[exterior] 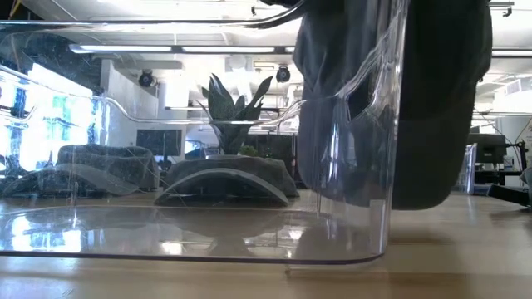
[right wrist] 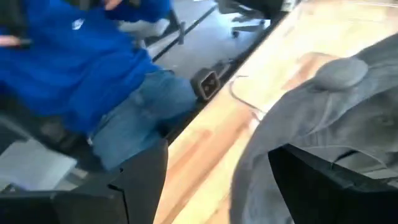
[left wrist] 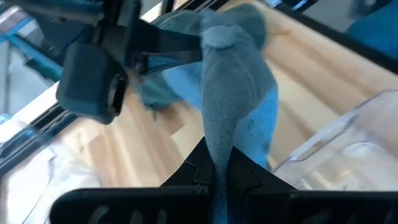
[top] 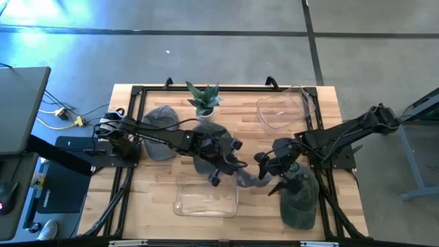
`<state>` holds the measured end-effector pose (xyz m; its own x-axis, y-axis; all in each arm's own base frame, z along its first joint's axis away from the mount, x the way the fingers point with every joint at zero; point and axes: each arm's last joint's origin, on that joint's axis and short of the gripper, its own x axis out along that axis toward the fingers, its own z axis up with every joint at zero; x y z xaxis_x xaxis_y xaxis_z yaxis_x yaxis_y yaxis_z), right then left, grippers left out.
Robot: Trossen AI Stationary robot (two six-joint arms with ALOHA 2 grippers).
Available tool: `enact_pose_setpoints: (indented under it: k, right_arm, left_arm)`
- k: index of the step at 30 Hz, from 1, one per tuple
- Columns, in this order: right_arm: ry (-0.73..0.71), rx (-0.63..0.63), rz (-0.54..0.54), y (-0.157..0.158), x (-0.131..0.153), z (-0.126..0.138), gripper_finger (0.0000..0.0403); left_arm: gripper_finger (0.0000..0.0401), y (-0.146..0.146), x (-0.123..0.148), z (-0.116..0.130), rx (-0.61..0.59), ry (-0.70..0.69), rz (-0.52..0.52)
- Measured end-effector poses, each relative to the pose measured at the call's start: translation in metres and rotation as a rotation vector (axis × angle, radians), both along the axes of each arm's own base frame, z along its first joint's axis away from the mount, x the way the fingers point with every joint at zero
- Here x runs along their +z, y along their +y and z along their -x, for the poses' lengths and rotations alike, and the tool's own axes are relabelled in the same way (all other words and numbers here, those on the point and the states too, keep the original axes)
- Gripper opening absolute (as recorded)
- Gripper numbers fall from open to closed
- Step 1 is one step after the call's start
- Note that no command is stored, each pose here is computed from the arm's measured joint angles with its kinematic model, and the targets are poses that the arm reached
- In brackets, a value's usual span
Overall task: Pick & Place hat
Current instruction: Put the right gray cap into the bottom transparent bin
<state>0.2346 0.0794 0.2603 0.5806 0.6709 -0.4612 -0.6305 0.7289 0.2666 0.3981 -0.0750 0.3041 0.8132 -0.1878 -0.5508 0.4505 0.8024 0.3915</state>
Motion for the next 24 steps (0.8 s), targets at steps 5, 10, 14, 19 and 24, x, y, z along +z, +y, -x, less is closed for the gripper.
enact_pose_setpoints:
  k: [5,10,14,19,24]
  right_arm:
    - [0.031,-0.194,0.123,-0.005,-0.01,-0.005,0.0274]
    - [0.059,-0.091,0.057,-0.001,-0.01,-0.003,0.024]
    - [0.073,-0.103,0.053,0.002,-0.01,-0.002,0.0175]
    - [0.085,-0.134,0.104,0.006,-0.013,0.0,0.0051]
    - [0.067,-0.181,0.17,0.006,-0.014,0.001,0.0022]
  left_arm:
    - [0.0001,0.001,0.001,-0.001,0.052,-0.01,-0.014]
    - [0.0001,0.002,-0.001,0.0,0.072,0.012,0.007]
    - [0.0001,0.002,-0.004,0.002,0.084,0.052,0.023]
    - [0.0001,0.001,-0.006,0.005,0.068,0.101,0.07]
    - [0.0006,-0.003,-0.006,0.005,-0.052,0.113,0.149]
